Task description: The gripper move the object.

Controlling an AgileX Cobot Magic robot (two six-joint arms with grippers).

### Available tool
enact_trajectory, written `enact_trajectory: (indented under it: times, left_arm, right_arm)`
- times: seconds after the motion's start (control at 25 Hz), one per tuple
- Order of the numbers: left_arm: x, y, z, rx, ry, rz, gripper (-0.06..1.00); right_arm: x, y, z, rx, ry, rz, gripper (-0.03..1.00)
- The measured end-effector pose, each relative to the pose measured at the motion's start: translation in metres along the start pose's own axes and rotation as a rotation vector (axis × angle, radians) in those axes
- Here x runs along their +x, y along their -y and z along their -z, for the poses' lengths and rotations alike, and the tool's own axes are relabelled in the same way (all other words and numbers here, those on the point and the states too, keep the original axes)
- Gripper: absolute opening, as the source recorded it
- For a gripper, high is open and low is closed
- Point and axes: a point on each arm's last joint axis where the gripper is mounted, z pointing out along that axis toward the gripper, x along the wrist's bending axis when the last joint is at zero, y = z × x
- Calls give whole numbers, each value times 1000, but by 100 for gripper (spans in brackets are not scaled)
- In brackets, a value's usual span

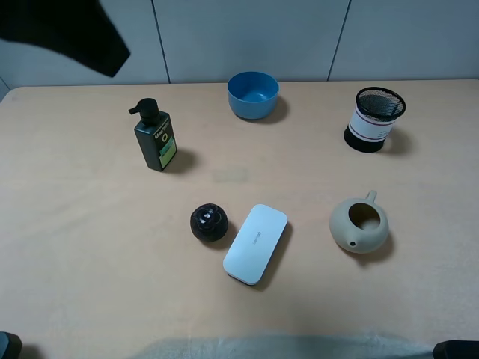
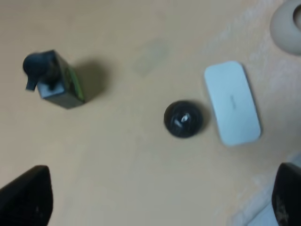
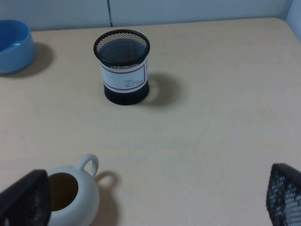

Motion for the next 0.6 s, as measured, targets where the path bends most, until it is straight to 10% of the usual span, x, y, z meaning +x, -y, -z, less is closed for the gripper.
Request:
enact_trajectory:
  times: [0.6]
  left_arm:
    - [39, 116, 47, -101, -94, 158, 94]
  right_arm:
    - [0, 0, 0, -1, 0, 0, 69]
